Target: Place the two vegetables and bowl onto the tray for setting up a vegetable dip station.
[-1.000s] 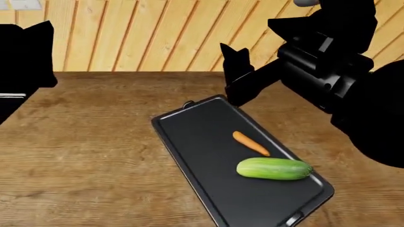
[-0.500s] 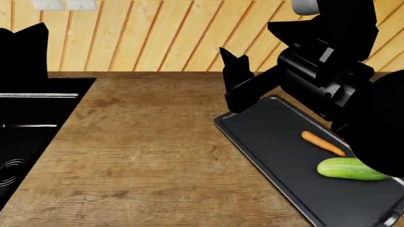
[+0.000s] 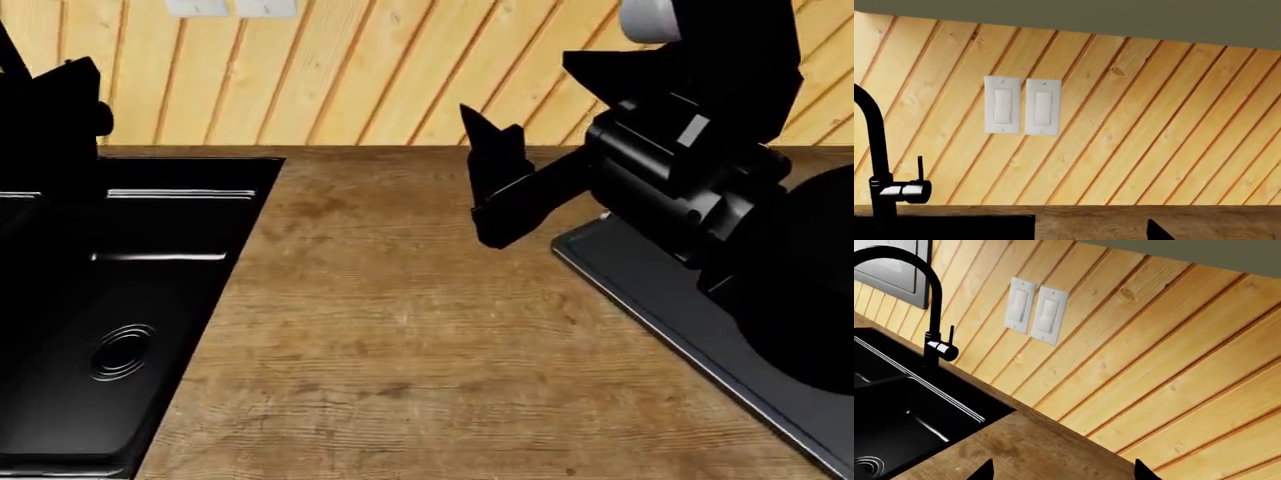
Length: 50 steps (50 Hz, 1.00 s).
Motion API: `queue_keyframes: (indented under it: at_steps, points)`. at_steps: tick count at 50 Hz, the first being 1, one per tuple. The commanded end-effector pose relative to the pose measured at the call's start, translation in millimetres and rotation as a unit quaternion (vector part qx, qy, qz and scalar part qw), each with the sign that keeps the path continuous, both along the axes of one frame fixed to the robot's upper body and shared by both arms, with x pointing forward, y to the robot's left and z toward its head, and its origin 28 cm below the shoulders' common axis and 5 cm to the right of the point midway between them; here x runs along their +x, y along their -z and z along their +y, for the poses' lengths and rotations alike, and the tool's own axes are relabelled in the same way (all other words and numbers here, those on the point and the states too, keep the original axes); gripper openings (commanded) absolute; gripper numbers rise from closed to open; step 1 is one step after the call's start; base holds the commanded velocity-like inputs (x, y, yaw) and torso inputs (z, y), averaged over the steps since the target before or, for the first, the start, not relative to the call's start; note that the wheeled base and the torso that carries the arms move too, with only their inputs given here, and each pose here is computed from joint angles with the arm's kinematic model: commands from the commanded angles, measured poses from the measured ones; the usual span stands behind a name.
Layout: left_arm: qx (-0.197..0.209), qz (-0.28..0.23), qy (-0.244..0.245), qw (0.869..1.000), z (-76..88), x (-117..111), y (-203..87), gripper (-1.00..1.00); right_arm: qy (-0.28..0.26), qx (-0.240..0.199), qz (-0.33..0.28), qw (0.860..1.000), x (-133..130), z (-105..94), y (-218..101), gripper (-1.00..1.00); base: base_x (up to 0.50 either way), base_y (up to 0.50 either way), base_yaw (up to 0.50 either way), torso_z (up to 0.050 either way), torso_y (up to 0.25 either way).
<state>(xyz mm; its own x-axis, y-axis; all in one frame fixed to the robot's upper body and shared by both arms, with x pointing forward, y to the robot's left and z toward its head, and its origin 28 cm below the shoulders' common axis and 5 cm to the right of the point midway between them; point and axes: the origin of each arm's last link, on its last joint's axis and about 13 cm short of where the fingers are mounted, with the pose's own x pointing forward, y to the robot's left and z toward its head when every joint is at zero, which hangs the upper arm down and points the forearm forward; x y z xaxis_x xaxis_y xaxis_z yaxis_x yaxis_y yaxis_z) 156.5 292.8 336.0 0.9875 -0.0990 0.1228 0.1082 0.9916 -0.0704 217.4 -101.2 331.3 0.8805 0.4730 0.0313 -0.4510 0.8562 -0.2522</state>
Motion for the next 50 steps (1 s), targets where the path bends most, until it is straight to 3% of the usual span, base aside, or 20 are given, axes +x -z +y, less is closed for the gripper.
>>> queue_keyframes:
  at_steps: [1,12,13,14,50]
  points:
    - [-0.003,-0.001,0.001,1.0,0.2,-1.4,1.0,1.0,0.004,0.006,-0.001,1.0,-1.7,-0.4,0.5,1.0,-0.5,0.05,0.0,0.0,0.0]
    - [-0.006,-0.002,-0.002,1.0,1.3,-2.0,1.5,1.0,-0.001,0.015,-0.013,1.0,-1.3,1.0,-1.7,1.0,-0.36,0.04,0.0,0.0,0.0]
    - [-0.006,-0.002,-0.002,1.0,1.3,-2.3,1.4,1.0,0.008,-0.017,-0.024,1.0,-1.4,1.1,0.3,1.0,0.0,0.0,0.0,0.0,0.0]
    - [-0.007,-0.003,-0.002,1.0,1.3,-2.5,1.3,1.0,0.004,0.004,-0.017,1.0,-1.2,1.2,-0.2,1.0,0.0,0.12,0.0,0.0,0.0]
    - [-0.01,-0.006,-0.002,1.0,2.4,-5.3,2.3,1.0,0.0,0.012,-0.021,1.0,-6.6,-2.2,-1.2,1.0,0.0,0.5,0.0,0.0,0.0]
